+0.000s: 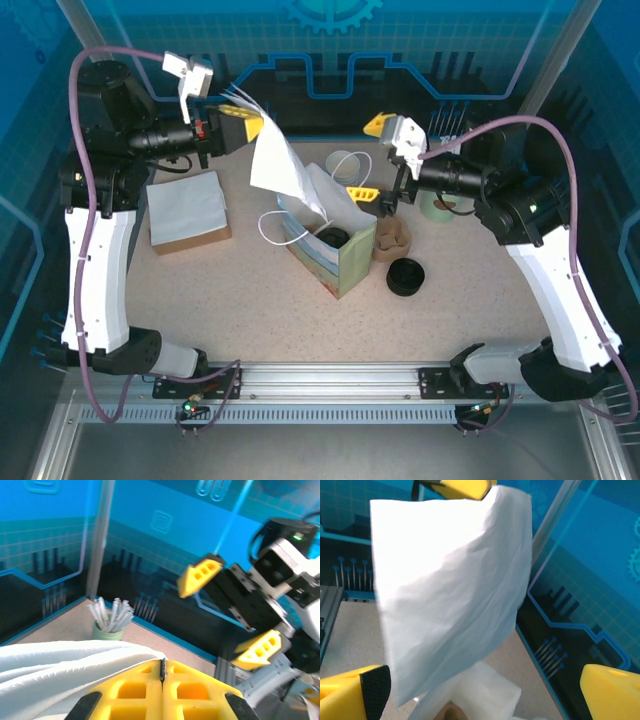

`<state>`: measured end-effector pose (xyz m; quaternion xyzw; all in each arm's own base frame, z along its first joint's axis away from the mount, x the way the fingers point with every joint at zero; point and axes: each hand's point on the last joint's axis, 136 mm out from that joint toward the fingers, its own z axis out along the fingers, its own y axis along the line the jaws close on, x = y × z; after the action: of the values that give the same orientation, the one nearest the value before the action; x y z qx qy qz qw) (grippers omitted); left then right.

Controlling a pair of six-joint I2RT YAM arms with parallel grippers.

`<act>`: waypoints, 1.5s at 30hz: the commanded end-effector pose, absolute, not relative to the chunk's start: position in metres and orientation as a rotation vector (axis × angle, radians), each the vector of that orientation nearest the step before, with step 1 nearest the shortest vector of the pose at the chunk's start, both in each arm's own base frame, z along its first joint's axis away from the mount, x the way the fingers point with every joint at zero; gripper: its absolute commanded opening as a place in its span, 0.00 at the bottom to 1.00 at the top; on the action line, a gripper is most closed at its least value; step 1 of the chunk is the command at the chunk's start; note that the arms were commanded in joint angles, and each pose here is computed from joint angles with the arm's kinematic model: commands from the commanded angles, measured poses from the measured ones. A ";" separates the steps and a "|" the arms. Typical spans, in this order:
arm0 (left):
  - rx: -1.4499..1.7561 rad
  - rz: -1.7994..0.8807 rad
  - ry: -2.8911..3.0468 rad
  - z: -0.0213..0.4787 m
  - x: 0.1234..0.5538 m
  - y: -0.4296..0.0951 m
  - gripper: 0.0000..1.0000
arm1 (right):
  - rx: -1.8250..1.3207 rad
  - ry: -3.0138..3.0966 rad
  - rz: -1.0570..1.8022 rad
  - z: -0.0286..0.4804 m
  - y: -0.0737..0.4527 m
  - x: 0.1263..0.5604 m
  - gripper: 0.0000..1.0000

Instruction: Pack the takeout coffee

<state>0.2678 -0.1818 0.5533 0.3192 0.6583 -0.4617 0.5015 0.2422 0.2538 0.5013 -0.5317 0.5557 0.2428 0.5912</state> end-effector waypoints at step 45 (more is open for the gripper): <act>0.922 -0.992 1.455 0.569 0.225 -0.206 0.47 | -1.283 1.481 0.925 0.473 0.337 0.254 0.00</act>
<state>0.2410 -0.2166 0.5518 0.3960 0.6242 -0.4532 0.4981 0.2471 0.3494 0.4672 -0.5438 0.5866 0.3951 0.4518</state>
